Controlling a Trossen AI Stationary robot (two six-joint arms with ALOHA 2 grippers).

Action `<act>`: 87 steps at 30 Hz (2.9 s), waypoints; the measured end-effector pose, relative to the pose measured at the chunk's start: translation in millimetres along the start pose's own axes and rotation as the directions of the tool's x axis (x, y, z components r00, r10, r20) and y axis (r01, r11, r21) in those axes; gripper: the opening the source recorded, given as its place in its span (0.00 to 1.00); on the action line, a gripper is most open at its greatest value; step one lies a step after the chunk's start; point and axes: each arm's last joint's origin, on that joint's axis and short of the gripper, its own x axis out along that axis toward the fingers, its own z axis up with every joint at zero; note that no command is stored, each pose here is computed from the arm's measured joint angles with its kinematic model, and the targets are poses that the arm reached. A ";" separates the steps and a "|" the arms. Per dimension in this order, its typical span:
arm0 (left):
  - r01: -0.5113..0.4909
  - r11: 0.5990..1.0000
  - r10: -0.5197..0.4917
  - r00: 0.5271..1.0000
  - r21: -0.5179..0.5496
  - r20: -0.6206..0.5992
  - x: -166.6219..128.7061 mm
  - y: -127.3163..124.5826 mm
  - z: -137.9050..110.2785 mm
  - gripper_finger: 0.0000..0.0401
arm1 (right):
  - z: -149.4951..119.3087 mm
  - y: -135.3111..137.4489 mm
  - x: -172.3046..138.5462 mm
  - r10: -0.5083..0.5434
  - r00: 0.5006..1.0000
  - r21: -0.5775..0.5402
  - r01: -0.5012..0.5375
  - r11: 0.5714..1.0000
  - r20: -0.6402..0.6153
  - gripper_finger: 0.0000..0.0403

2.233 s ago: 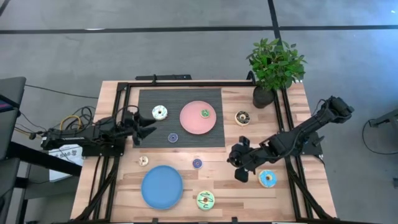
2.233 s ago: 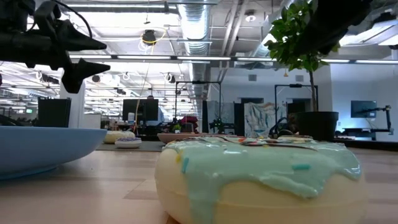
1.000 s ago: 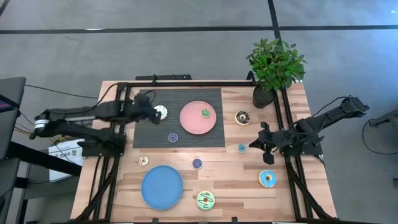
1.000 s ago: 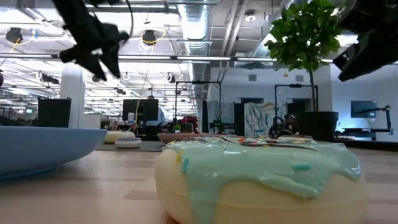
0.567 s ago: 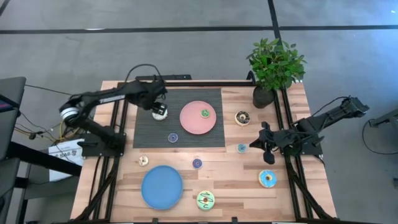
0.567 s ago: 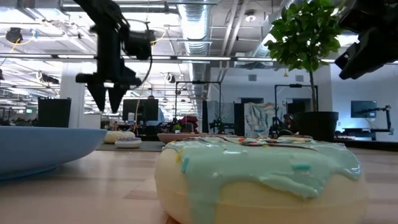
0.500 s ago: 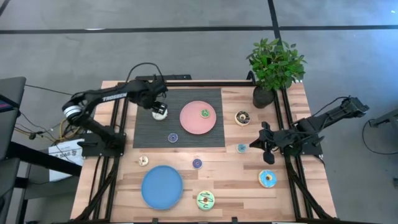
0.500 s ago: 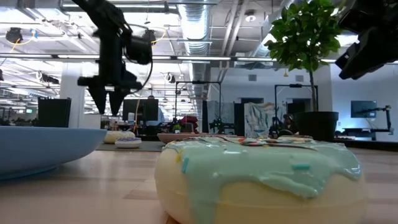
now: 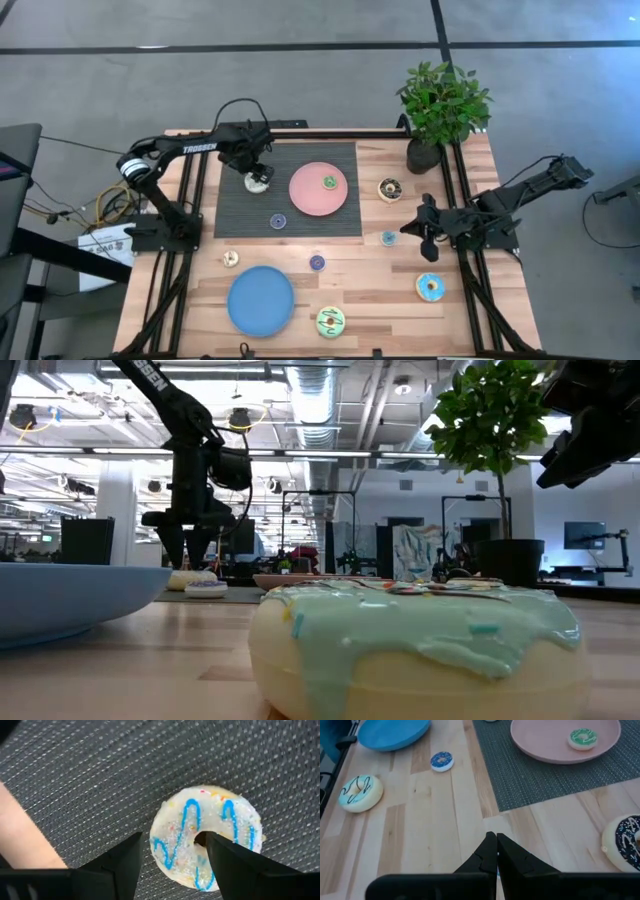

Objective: Pick & Place donuts
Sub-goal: Put the big white donut on the blue plate

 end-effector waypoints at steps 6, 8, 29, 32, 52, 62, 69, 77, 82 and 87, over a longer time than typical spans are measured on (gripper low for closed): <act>-0.011 0.999 0.011 1.000 0.037 -0.007 1.3 0.8 -1.6 0.53 | 0.0 0.0 0.0 -0.002 1.000 0.000 0.002 1.000 0.001 0.00; -0.012 0.999 0.013 1.000 0.040 -0.013 3.9 1.0 -2.1 0.53 | 0.0 0.0 0.0 -0.002 1.000 0.000 0.002 1.000 0.001 0.00; 0.020 0.999 -0.019 1.000 0.045 -0.024 21.2 -4.4 4.3 0.73 | 0.2 0.0 -0.1 -0.001 1.000 0.027 0.001 1.000 0.001 0.00; 0.011 0.999 -0.009 0.999 0.043 -0.034 21.7 -4.0 3.4 0.74 | 0.1 0.0 -0.1 -0.002 1.000 0.027 0.002 1.000 0.001 0.00; -0.014 0.998 0.017 0.999 0.061 -0.042 21.0 -9.1 -0.3 0.74 | 0.1 0.0 -0.1 -0.002 1.000 0.027 0.002 1.000 0.001 0.00; -0.010 0.998 0.012 0.999 0.062 -0.043 20.8 -12.0 -1.5 0.59 | 0.9 0.4 -0.1 0.003 1.000 0.030 -0.003 1.000 0.009 0.00; -0.010 0.998 0.013 0.999 0.059 -0.042 20.8 -12.0 -1.4 0.50 | 1.5 0.7 -0.1 0.008 1.000 0.032 -0.009 0.999 0.013 0.00; -0.012 0.998 0.014 0.999 0.058 -0.044 20.8 -11.8 -1.6 0.43 | 1.5 0.7 -0.1 0.008 1.000 0.032 -0.009 0.999 0.013 0.00; -0.015 0.998 0.017 0.999 0.054 -0.051 20.7 -11.5 -2.3 0.40 | 1.5 0.7 -0.1 0.008 1.000 0.032 -0.009 0.999 0.013 0.00; -0.019 0.998 0.022 0.998 0.054 -0.062 20.7 -11.1 -3.3 0.38 | 1.5 0.8 -0.1 0.009 1.000 0.032 -0.009 0.999 0.013 0.00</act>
